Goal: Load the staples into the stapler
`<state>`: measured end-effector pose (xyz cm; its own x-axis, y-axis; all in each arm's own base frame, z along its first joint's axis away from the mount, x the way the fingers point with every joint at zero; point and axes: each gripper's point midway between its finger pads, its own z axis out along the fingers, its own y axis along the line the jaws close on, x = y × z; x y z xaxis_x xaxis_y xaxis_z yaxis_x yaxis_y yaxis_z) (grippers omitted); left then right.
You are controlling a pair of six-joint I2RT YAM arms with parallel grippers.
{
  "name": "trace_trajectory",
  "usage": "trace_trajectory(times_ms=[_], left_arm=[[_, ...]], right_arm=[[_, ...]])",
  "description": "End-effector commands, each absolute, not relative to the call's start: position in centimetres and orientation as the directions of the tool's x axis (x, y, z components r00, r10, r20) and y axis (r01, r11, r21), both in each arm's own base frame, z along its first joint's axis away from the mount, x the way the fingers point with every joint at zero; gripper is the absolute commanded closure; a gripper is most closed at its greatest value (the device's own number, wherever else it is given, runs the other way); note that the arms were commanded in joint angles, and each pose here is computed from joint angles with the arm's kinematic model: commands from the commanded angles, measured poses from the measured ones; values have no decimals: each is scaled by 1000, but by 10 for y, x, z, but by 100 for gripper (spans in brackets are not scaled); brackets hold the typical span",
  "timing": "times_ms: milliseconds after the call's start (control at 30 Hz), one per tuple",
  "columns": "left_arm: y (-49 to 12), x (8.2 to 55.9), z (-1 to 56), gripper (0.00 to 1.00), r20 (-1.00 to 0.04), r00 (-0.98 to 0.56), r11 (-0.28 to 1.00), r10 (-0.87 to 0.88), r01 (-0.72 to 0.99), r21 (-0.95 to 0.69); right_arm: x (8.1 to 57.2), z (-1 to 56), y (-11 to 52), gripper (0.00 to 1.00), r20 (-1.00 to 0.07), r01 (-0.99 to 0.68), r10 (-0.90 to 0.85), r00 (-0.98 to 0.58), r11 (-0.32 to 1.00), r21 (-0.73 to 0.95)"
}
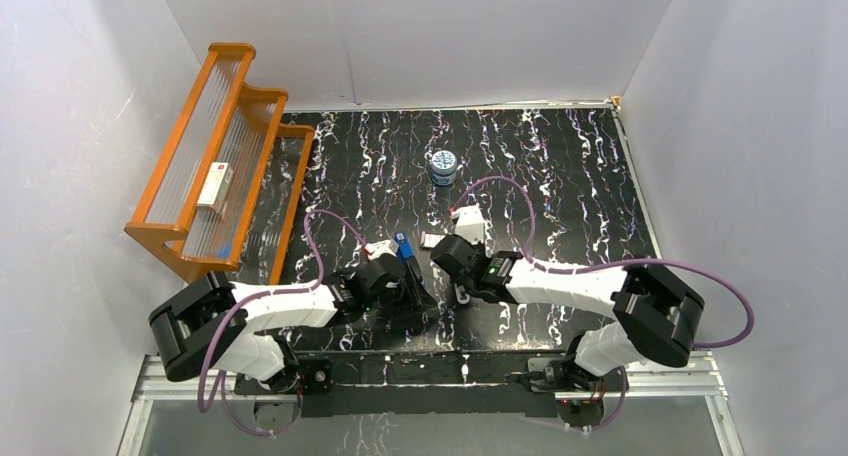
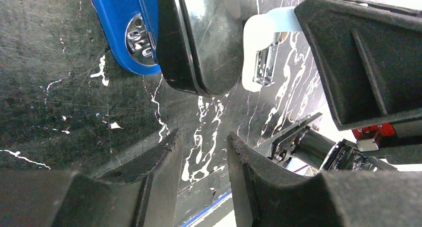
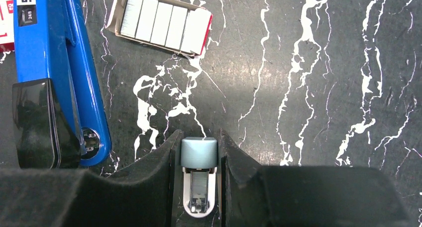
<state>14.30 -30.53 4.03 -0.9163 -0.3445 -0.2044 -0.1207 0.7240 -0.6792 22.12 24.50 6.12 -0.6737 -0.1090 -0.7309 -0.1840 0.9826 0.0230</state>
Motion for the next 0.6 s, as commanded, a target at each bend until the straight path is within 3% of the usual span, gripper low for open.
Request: trace_trajectory(times_ms=[0, 567], left_arm=[[-306, 149, 42, 64, -234, -906, 732, -352, -111, -672], [-333, 148, 40, 64, -176, -929, 686, -324, -103, -720]], right_arm=[[229, 82, 243, 77, -802, -160, -78, -592, 987, 22], [211, 85, 251, 74, -840, -189, -56, -539, 980, 56]])
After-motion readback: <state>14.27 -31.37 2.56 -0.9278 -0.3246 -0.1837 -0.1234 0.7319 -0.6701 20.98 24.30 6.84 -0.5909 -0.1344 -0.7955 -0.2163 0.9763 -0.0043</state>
